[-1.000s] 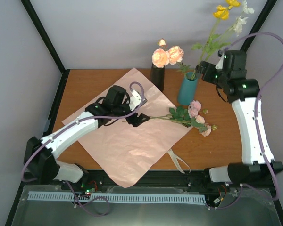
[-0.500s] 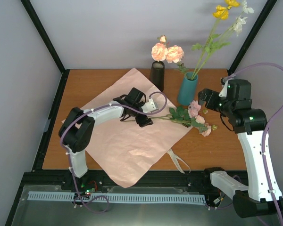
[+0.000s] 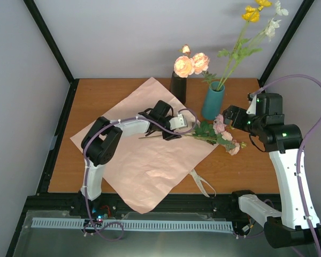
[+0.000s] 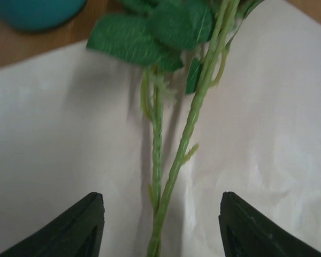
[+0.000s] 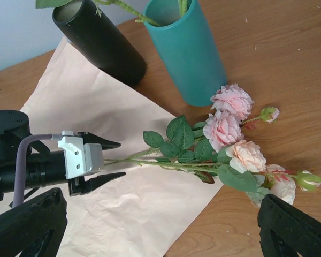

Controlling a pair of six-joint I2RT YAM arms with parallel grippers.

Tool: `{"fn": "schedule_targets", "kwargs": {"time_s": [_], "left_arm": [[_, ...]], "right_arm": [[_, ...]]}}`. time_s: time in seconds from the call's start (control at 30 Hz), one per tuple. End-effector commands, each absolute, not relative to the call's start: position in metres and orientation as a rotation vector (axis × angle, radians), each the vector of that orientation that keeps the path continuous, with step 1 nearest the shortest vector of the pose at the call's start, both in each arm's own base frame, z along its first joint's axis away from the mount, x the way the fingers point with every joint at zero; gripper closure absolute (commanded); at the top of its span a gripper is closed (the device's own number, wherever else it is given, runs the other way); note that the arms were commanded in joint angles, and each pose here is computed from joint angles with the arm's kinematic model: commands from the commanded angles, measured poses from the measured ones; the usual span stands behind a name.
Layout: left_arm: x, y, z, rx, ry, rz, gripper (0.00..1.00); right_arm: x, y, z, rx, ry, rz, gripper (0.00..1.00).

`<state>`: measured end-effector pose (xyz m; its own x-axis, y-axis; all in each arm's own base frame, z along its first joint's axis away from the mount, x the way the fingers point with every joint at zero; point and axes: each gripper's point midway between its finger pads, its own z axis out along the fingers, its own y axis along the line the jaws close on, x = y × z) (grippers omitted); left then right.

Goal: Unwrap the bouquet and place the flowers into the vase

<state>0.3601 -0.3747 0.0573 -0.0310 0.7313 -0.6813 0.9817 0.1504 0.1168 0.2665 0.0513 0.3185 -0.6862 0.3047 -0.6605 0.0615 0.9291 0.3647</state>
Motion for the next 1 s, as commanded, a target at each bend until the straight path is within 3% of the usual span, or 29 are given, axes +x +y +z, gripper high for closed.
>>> {"fn": "schedule_targets", "kwargs": {"time_s": [0.0, 0.2, 0.77, 0.97], "left_arm": [[0.355, -0.406, 0.080, 1.706, 1.599, -0.554, 0.42], [0.342, -0.416, 0.079, 1.736, 1.514, -0.574, 0.52], [0.352, -0.430, 0.036, 1.759, 1.599, -0.530, 0.55], [0.344, -0.431, 0.035, 1.770, 1.598, -0.533, 0.74]], "right_arm": [[0.262, 0.051, 0.318, 0.260, 2.316, 0.412, 0.05], [0.260, 0.051, 0.313, 0.266, 2.323, 0.415, 0.05], [0.254, 0.053, 0.307, 0.223, 2.362, 0.405, 0.04], [0.253, 0.053, 0.306, 0.217, 2.363, 0.404, 0.04]]}}
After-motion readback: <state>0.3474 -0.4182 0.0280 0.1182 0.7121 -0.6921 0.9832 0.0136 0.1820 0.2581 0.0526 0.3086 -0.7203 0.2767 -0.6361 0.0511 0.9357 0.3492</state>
